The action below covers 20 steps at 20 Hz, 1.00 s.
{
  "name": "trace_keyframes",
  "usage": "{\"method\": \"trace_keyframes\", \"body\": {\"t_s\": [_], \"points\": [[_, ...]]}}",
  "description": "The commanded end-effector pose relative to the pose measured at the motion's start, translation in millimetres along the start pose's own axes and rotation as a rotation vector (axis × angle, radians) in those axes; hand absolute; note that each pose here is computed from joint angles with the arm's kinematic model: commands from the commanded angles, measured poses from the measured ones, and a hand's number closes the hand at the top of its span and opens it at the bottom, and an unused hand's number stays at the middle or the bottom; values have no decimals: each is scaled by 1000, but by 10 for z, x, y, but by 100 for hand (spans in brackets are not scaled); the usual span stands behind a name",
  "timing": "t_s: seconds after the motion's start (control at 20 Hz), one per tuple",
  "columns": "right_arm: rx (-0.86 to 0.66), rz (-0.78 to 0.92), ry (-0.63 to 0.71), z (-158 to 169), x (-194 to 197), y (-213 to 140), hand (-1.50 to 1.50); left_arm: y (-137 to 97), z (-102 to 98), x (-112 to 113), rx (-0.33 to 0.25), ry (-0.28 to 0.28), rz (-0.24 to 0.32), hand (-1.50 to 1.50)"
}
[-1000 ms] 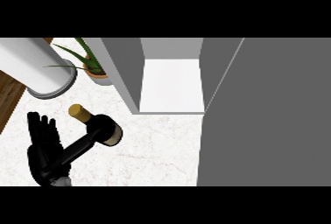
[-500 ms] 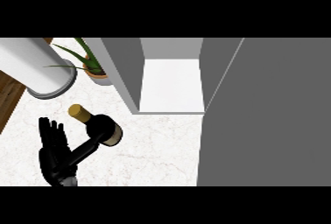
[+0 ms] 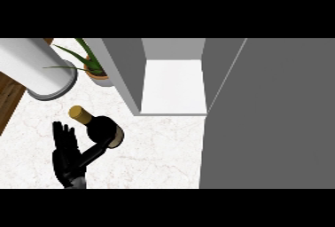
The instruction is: Pick up the wine, place it into the cabinet and close the cabinet
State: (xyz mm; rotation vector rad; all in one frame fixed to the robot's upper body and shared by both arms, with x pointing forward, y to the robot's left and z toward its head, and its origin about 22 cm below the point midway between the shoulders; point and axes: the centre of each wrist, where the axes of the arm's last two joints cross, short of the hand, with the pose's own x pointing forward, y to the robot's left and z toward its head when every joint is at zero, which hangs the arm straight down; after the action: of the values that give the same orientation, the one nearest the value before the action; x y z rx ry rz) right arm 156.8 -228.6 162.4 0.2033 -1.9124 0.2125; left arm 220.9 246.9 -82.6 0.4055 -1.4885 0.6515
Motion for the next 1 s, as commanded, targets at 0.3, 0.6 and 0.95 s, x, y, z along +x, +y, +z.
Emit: {"method": "trace_keyframes", "body": {"t_s": [0.3,0.6,0.95], "points": [[8,8,4,122,116,-151,-150,-58,61,-283,10,20,8,-150],[0,40,-20,2,130,-9,-150,20,-20,-429,-3,10,108,-150],[4,19,-3,52,-105,-21,-150,-71,-98,-724,-7,-22,160,-150]]}}
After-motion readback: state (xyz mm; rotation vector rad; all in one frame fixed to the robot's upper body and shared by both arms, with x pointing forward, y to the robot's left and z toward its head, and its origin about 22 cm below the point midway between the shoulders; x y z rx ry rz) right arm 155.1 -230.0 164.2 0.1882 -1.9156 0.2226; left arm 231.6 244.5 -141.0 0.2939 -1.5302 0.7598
